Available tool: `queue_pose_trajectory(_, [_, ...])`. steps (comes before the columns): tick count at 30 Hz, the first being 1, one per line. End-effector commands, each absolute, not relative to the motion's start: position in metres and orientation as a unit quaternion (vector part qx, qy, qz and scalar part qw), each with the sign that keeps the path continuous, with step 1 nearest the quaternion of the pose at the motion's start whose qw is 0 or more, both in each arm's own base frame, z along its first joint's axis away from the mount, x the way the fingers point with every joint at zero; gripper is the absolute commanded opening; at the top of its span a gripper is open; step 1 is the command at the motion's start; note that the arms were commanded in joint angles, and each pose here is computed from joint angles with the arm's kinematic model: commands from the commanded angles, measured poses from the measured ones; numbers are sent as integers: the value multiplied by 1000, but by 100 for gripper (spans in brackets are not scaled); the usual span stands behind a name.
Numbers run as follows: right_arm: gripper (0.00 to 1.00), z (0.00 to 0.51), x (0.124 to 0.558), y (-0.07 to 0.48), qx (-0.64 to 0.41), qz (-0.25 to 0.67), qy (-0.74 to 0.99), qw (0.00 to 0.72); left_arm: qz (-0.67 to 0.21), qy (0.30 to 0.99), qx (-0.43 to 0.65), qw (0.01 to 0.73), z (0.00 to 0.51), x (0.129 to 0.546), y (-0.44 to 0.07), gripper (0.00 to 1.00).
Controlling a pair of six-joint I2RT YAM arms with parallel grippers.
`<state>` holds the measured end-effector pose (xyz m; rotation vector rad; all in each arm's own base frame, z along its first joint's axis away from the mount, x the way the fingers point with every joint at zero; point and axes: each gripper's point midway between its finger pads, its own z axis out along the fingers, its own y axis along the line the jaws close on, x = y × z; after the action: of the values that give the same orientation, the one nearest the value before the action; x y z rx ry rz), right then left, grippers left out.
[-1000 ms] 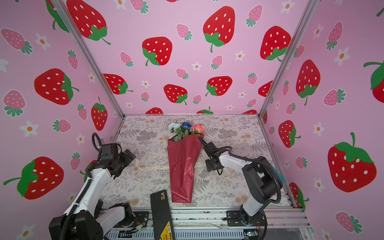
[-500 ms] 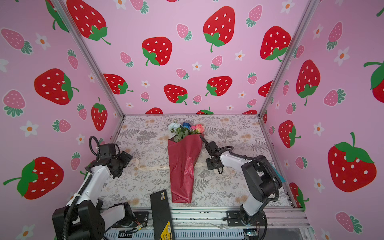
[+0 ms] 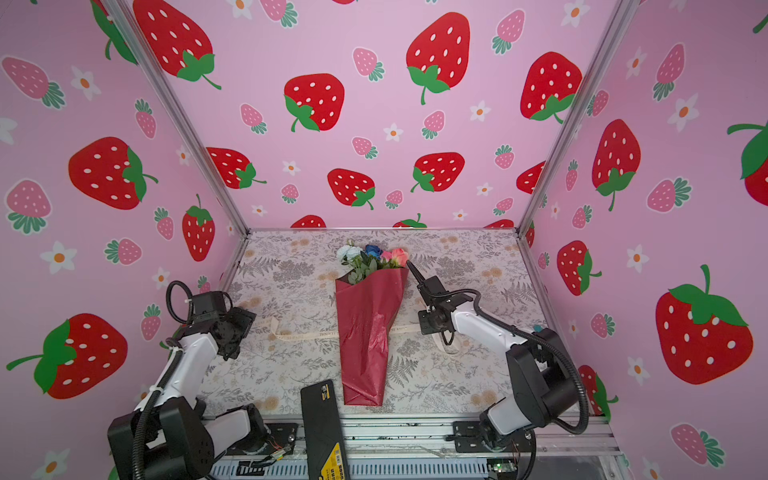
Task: Tie the bouquet of fake flowers
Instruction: 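Grasp the cream ribbon ends on either side of the bouquet with both grippers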
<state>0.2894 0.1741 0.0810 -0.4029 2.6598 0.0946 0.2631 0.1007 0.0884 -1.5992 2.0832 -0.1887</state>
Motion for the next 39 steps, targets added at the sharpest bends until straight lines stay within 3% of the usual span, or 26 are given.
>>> queue_pose_trajectory(1, [0, 113, 300, 165, -131, 24, 953, 271, -31, 734, -626, 261, 89, 251, 118, 86])
queue_pose_trajectory(7, [0, 158, 313, 159, -106, 28, 932, 346, 13, 681, -676, 281, 89, 246, 142, 76])
queue_pose_trajectory(12, [0, 188, 319, 156, -68, 51, 915, 394, 37, 656, -697, 287, 85, 254, 158, 73])
queue_pose_trajectory(18, [0, 206, 325, 154, -42, 69, 905, 418, 56, 678, -683, 265, 86, 275, 168, 72])
queue_pose_trajectory(30, [0, 209, 328, 147, -20, 68, 901, 427, -82, 783, -584, 196, 58, 346, 97, 74])
queue_pose_trajectory(39, [0, 213, 331, 134, -12, 36, 896, 443, -64, 785, -595, 159, 46, 350, 86, 74])
